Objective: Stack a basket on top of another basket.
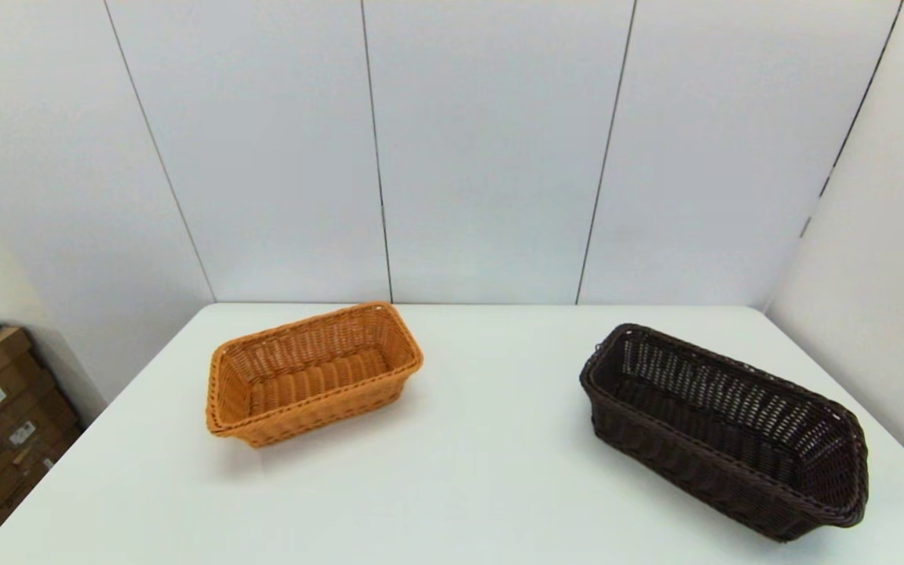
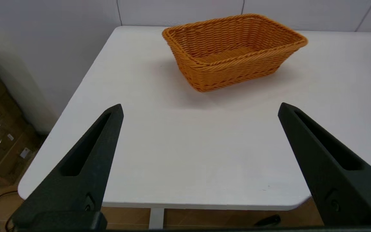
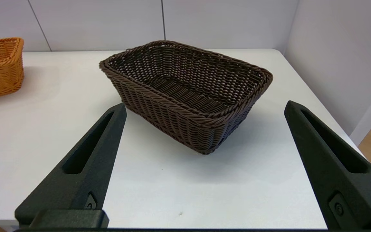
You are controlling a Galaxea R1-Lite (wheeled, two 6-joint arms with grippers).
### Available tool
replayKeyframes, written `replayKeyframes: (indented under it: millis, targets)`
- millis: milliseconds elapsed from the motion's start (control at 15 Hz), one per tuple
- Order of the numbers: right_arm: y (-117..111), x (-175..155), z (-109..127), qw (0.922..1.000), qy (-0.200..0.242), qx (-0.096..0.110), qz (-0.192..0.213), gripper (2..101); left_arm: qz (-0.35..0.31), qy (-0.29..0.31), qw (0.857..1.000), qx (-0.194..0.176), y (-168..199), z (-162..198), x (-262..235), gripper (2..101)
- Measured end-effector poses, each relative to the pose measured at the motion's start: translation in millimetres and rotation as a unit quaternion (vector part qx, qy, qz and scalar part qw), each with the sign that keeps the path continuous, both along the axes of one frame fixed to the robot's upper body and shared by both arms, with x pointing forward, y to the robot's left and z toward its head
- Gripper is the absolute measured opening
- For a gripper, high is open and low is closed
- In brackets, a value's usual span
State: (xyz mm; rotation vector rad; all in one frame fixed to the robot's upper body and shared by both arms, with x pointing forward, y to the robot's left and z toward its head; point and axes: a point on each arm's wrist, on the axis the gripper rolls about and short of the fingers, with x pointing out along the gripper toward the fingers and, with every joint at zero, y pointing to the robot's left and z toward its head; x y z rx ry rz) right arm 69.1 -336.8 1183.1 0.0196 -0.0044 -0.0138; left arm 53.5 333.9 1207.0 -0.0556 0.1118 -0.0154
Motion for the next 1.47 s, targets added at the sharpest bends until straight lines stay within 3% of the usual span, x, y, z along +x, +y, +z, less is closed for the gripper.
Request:
replayKeyframes:
  millis: [400,667,733,933,1200,1467]
  targets:
    - [0.0,0.0,0.0,1.0000,0.000,0.000,0.000,97.3,-0.028,0.124,0.992,-0.027,-1.8,84.5,24.6,97.8]
    - [0.0,0.0,0.0,1.0000,0.000,0.000,0.000,97.3,0.007,0.258,0.963,-0.078,-2.6,137.5,111.2,97.8]
    - [0.0,0.0,0.0,1.0000,0.000,0.000,0.000,97.3,0.027,0.290,0.952,-0.092,-2.6,145.5,139.2,97.8]
    - [0.0,0.0,-0.2,1.0000,0.000,0.000,0.000,97.3,0.098,0.395,0.902,-0.140,-2.6,147.3,225.9,97.8]
    - [0.0,0.0,-0.2,1.0000,0.000,0.000,0.000,97.3,0.173,0.500,0.824,-0.201,-5.3,111.8,315.1,97.8]
    - [0.0,0.0,-0.2,1.0000,0.000,0.000,0.000,97.3,0.202,0.558,0.772,-0.228,-11.5,67.0,368.1,97.8]
